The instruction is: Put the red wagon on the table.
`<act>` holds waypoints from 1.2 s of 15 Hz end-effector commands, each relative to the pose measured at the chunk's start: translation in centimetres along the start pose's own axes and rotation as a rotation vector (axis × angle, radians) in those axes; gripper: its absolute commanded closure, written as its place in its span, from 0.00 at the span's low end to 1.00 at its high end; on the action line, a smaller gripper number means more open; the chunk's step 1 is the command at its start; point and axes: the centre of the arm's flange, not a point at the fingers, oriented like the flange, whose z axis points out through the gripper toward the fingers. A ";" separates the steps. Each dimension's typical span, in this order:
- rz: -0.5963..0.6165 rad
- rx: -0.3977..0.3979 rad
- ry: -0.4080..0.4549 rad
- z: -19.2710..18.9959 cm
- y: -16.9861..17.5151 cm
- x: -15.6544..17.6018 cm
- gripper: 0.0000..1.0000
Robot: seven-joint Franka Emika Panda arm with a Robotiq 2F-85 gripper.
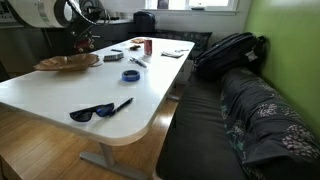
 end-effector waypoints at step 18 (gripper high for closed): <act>0.190 -0.203 -0.418 -11.2 10.5 -13.2 0.99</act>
